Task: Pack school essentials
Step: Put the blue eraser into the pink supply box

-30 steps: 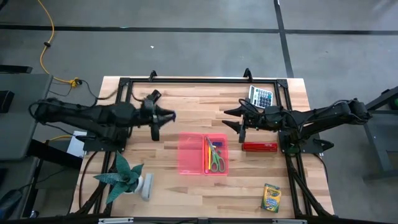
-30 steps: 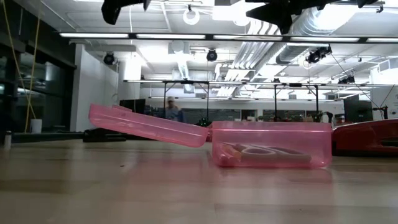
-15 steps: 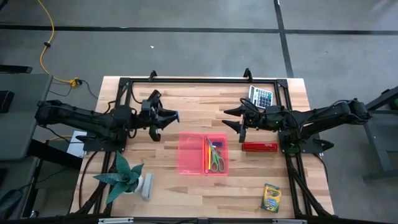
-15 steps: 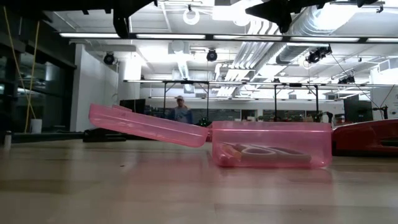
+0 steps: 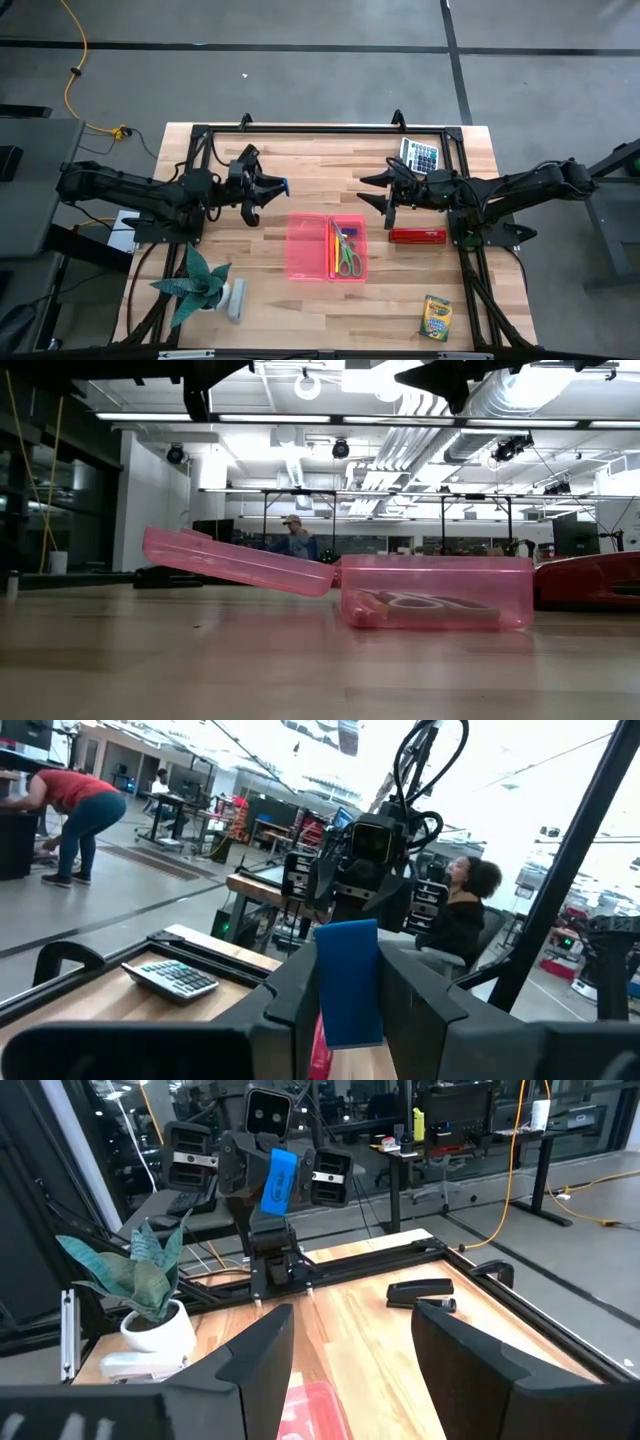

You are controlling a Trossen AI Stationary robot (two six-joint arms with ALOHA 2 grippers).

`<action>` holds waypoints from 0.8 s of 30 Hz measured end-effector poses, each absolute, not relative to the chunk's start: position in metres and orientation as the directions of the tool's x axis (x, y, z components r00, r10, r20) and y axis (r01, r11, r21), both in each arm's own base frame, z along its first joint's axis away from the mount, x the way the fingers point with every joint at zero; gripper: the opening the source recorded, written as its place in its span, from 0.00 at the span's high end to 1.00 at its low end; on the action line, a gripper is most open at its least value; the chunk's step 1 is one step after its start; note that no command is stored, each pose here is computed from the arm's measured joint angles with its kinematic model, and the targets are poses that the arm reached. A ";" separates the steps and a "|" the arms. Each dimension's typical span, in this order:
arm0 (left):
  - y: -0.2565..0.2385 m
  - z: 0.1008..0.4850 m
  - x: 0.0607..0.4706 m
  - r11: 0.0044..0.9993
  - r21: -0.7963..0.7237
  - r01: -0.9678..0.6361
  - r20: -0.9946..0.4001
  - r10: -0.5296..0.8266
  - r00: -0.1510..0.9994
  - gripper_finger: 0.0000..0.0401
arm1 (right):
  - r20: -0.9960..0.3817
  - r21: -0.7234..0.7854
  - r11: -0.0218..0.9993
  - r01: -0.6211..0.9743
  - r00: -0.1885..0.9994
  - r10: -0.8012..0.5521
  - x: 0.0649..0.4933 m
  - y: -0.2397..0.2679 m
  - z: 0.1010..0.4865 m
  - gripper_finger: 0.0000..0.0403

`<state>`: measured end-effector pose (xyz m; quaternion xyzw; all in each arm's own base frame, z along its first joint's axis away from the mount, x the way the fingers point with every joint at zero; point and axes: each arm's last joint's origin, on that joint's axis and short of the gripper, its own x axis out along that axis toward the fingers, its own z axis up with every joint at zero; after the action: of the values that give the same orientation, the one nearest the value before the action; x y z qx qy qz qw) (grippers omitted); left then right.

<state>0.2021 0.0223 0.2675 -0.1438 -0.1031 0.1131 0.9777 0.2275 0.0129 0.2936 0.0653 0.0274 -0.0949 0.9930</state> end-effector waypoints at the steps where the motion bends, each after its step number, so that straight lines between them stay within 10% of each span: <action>1: 0.022 0.267 0.202 0.933 -0.304 -0.192 0.169 0.251 0.953 0.79 | -0.067 0.137 0.972 0.193 0.980 -0.185 0.228 0.013 0.294 0.51; 24: 0.017 0.216 0.362 0.980 -0.187 -0.075 -0.245 0.027 0.969 0.79 | 0.013 0.203 0.976 0.081 0.996 -0.086 0.228 0.016 0.302 0.51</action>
<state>0.3623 0.0174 0.2159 -0.0979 0.1217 0.0259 0.9874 0.2282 0.0159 0.3015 0.1016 -0.0108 -0.0420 0.9939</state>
